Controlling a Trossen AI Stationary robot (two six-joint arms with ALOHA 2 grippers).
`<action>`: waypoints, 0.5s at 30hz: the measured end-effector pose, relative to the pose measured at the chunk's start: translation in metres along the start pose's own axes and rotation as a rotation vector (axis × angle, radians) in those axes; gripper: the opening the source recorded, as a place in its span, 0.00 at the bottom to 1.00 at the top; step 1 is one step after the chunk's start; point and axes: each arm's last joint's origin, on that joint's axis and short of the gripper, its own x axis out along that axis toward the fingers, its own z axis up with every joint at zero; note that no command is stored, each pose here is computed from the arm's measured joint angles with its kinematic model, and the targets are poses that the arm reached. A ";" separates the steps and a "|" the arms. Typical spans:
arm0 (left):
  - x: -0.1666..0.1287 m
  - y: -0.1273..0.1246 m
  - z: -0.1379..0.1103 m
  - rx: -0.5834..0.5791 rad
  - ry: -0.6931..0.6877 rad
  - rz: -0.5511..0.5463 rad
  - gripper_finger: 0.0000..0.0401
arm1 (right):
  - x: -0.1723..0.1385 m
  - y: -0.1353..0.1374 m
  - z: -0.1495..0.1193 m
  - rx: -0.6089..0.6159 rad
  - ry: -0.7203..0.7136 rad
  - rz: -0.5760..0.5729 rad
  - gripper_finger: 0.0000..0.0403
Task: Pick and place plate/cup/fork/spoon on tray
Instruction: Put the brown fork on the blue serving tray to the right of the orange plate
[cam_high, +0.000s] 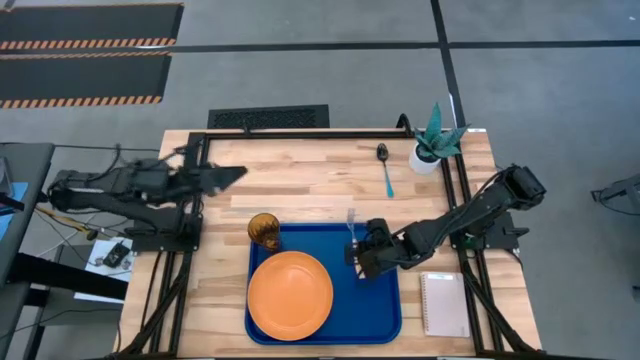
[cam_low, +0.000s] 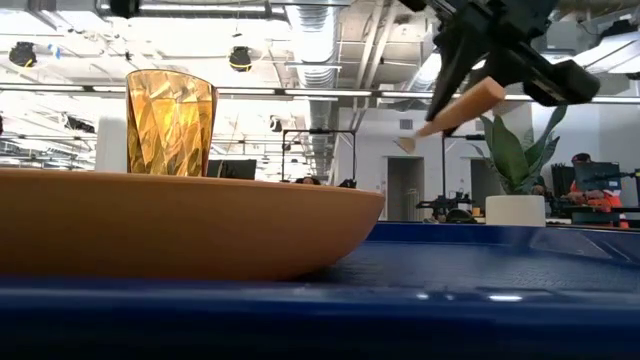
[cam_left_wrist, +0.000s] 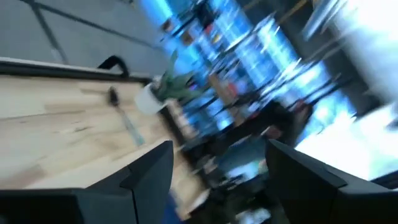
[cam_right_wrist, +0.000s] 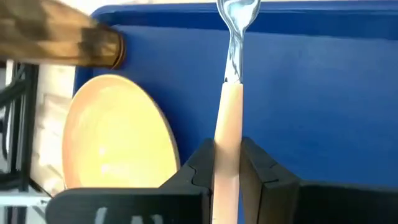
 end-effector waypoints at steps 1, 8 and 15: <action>0.010 -0.004 0.000 0.037 0.025 0.023 0.60 | 0.000 0.001 0.000 -0.020 0.002 0.008 0.12; 0.090 0.008 -0.013 0.111 0.125 0.262 0.60 | 0.001 0.008 0.001 -0.134 -0.046 0.081 0.12; 0.162 0.021 -0.028 0.025 0.354 0.099 0.60 | -0.003 0.014 0.006 -0.238 -0.059 0.131 0.12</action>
